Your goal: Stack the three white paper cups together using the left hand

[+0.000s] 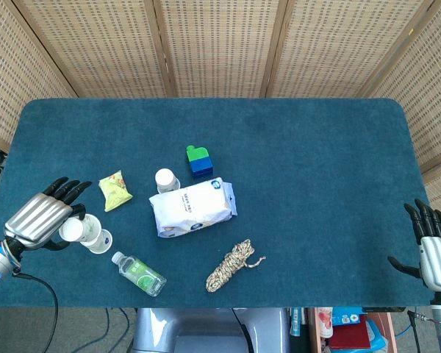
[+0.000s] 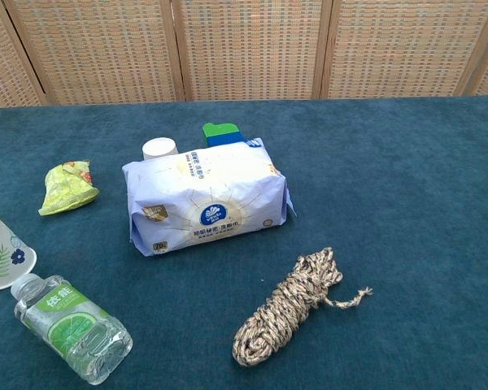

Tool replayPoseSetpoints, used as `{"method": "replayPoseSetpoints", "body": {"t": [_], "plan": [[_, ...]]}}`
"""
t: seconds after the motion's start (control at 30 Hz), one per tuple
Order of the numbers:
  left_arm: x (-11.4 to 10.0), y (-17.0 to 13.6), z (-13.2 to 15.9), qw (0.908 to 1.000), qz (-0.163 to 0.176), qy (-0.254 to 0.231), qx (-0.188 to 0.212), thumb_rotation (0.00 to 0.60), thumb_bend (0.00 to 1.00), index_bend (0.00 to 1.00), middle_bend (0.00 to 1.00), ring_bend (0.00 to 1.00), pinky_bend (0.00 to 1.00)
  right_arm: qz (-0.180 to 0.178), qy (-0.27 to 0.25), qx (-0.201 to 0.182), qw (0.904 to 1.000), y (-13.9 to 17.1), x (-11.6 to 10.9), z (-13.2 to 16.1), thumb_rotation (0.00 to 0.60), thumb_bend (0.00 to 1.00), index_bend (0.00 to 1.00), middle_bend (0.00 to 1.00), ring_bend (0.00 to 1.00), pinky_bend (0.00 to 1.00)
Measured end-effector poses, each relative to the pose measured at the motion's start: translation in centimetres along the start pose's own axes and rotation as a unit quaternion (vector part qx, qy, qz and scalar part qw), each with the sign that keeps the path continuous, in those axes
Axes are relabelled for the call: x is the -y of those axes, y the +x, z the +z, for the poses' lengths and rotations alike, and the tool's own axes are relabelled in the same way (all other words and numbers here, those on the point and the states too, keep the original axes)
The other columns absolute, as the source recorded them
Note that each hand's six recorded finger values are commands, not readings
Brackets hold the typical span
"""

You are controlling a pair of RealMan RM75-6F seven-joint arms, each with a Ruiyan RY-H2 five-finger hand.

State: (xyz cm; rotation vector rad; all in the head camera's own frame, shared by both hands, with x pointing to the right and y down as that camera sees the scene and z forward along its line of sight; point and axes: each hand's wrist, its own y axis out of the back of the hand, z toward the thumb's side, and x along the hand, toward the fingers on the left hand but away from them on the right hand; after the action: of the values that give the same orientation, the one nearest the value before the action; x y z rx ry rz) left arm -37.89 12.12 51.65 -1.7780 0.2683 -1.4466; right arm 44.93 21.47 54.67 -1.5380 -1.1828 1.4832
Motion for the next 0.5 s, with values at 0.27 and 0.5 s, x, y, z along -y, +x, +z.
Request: {"method": "replayPoseSetpoints", "body": {"t": [0.27, 0.5], "plan": [[3.9, -0.3, -2.5, 0.9994, -0.03, -0.012, -0.015, 0.6, 0.22, 0.53, 0.0, 0.0, 0.0, 0.003, 0.004, -0.003, 1.0, 0.0, 0.2, 0.2, 0.6, 0.0, 0.0, 0.0, 0.0, 0.0], [5.7, 1.3, -2.8, 0.999, -0.036, -0.022, -0.012, 0.6, 0.22, 0.53, 0.0, 0.0, 0.0, 0.001, 0.003, -0.001, 1.0, 0.0, 0.2, 0.1, 0.6, 0.0, 0.0, 0.0, 0.0, 0.0]]}}
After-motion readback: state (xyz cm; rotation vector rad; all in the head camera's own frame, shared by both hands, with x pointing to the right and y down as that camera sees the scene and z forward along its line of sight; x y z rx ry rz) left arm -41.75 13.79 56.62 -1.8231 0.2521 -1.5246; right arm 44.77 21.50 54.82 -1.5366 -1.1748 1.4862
